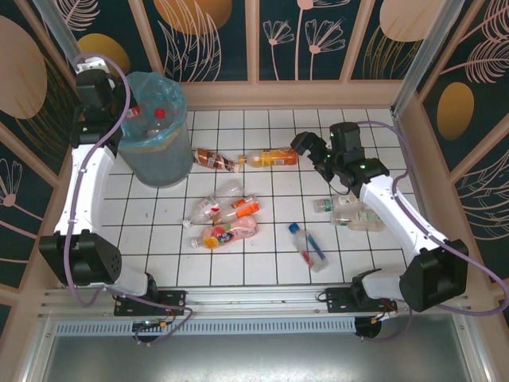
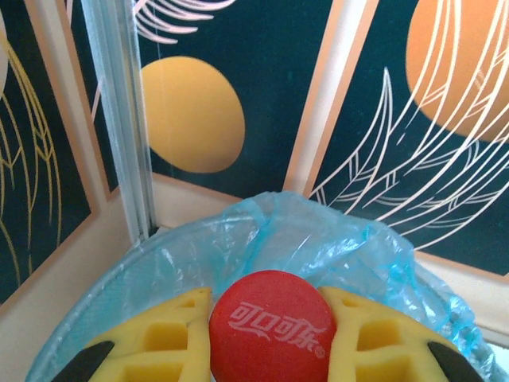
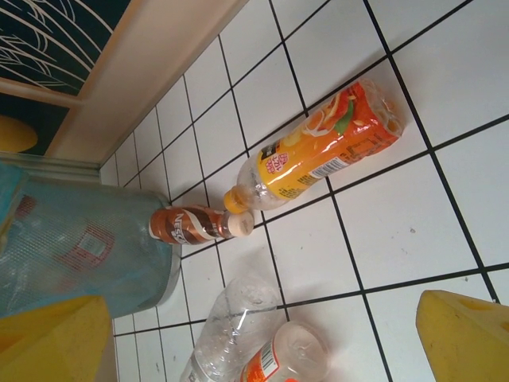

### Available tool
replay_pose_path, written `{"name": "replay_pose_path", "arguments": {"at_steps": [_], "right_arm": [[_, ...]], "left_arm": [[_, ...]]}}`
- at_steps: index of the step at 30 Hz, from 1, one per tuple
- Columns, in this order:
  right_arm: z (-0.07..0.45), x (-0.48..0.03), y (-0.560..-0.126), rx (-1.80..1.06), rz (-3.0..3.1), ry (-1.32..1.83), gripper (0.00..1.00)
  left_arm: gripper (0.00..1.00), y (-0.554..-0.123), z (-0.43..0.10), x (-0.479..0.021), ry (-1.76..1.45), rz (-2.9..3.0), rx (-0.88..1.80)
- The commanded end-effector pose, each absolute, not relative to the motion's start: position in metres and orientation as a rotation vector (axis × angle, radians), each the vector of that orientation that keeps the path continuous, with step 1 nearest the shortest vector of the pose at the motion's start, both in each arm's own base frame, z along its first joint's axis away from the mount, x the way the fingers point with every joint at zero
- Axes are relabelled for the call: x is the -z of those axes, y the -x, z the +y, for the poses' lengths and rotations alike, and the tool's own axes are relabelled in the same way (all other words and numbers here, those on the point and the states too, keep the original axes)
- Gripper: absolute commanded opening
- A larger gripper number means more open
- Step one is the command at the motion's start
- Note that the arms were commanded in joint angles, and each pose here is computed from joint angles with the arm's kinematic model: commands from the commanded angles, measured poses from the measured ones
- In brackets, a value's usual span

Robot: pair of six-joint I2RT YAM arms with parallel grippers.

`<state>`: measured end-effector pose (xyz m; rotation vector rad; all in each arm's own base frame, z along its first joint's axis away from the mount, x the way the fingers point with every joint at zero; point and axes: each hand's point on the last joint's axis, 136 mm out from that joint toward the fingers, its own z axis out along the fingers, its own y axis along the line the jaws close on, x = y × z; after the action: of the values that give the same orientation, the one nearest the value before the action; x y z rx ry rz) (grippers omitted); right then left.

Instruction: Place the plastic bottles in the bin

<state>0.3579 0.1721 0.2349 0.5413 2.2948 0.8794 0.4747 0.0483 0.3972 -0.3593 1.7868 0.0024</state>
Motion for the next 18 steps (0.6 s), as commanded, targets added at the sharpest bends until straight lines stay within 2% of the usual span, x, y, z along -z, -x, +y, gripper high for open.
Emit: {"name": "replay_pose_path", "arguments": {"at_steps": [1,6,18], "right_arm": [[0.179,-0.237,-0.362,-0.901,2.283,-0.528,0.99],[0.180,-0.233,-0.363,-0.891,2.295,-0.526,0.99],[0.188,-0.202,-0.361,-0.882,2.366,-0.534,0.99]], "left_arm": [[0.00,-0.482,0.043,-0.445,0.335,1.646,0.061],[0.00,-0.494,0.046,-0.448,0.329,1.632,0.038],[0.00,-0.507,0.041,-0.312,0.319,1.879,0.028]]}}
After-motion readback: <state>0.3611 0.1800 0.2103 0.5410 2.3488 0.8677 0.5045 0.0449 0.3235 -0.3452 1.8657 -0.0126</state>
